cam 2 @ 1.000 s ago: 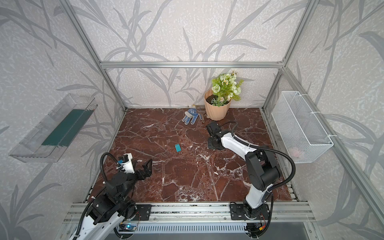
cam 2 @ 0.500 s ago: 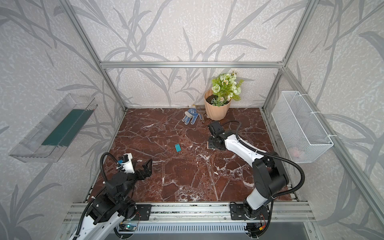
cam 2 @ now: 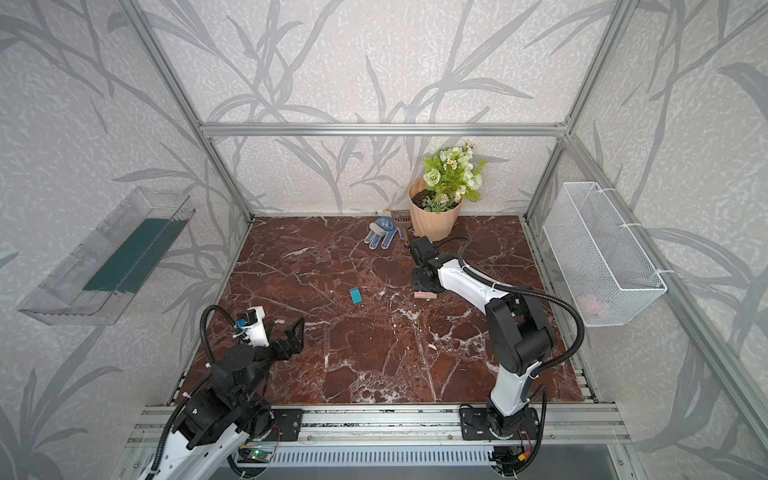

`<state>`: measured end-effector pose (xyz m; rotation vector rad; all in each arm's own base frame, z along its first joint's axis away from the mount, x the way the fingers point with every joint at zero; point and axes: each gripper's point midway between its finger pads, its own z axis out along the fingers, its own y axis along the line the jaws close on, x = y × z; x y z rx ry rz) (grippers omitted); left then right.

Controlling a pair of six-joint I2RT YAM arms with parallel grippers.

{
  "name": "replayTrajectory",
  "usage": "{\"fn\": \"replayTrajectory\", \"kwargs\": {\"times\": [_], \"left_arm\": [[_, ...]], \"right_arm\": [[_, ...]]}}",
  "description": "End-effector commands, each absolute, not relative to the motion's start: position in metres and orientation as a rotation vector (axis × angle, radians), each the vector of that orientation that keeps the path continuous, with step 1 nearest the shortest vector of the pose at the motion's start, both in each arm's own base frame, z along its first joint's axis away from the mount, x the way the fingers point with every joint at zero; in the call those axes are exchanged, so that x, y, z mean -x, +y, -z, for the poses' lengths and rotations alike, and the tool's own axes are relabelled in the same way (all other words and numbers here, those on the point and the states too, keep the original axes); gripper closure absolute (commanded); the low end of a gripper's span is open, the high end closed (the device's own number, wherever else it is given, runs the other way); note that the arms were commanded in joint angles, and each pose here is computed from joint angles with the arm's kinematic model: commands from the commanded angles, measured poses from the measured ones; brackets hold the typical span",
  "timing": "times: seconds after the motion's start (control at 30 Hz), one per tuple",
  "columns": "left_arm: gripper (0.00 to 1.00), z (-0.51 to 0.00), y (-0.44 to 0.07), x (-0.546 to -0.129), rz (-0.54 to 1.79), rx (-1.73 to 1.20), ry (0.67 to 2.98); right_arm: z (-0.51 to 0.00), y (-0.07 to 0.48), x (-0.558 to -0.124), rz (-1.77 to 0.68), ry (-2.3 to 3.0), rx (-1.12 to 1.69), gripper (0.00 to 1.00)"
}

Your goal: Build the wood block tower

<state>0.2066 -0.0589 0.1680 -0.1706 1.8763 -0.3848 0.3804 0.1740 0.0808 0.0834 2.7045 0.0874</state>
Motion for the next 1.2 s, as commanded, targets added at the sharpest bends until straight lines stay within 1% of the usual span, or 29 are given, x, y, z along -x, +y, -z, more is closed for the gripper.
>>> {"fn": "replayTrajectory", "kwargs": {"times": [0.0, 0.13, 0.43, 0.53, 0.73, 0.97, 1.17], "left_arm": [[0.01, -0.1710, -0.0594, -0.2068, 0.385, 0.166, 1.868], [0.01, -0.1703, -0.0593, -0.2069, 0.384, 0.166, 1.869], [0.01, -0.1705, -0.0594, -0.2068, 0.385, 0.166, 1.869], [0.01, -0.1705, -0.0592, -0.2068, 0.385, 0.168, 1.869], [0.01, -0.1706, -0.0592, -0.2069, 0.384, 0.167, 1.868], [0.01, -0.1714, -0.0590, -0.2071, 0.384, 0.168, 1.866], [0.01, -0.1710, -0.0594, -0.2069, 0.385, 0.167, 1.866]], "right_arm": [[-0.0813, 0.1689, -0.3796, -0.036, 2.717, -0.080, 0.47], [-0.0797, 0.1665, -0.3796, -0.013, 2.721, -0.090, 0.55], [-0.0762, 0.1649, -0.3809, 0.012, 2.732, -0.100, 0.59], [-0.0755, 0.1647, -0.3809, 0.015, 2.734, -0.104, 0.63], [-0.0759, 0.1659, -0.3813, 0.014, 2.739, -0.104, 0.66], [-0.0760, 0.1663, -0.3811, 0.011, 2.744, -0.105, 0.65], [-0.0747, 0.1667, -0.3805, 0.011, 2.750, -0.101, 0.55]]}}
